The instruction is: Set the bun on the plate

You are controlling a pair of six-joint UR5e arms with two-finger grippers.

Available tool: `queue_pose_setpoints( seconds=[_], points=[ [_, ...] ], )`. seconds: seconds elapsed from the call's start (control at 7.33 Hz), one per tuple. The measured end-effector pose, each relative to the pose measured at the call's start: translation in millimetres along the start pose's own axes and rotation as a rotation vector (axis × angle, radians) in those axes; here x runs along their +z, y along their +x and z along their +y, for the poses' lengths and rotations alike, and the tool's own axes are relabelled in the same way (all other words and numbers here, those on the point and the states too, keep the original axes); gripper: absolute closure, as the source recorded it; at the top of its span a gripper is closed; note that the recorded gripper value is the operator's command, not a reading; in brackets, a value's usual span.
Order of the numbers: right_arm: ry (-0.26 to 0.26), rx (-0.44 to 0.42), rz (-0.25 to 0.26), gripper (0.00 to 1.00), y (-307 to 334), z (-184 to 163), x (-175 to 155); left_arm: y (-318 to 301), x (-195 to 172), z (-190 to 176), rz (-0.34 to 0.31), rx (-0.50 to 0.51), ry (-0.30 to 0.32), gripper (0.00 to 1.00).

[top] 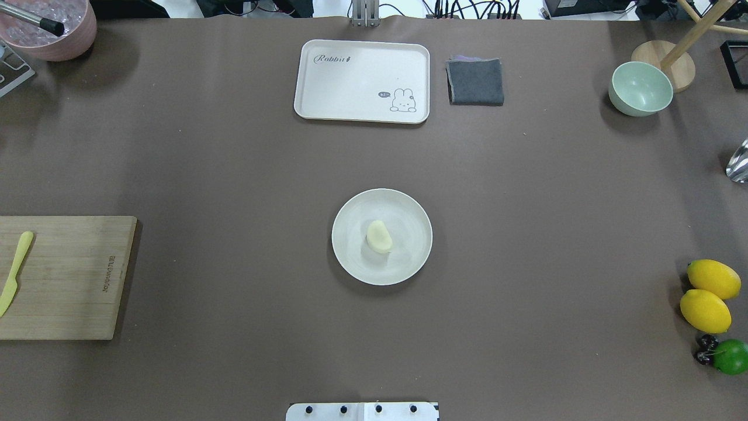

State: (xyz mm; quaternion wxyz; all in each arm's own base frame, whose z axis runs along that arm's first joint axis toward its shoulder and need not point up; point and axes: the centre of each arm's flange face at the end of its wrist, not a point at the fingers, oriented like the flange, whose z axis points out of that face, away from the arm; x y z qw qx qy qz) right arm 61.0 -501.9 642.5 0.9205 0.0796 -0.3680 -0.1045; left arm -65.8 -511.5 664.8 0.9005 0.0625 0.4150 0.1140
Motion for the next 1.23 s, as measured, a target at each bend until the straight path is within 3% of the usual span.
queue_pose_setpoints(
  seconds=[1.23],
  points=[
    [-0.011, -0.014, -0.006, 0.00, -7.3, -2.9, 6.0, -1.7, 4.9, 1.2, -0.006, -0.002, -0.011, 0.03]
  ],
)
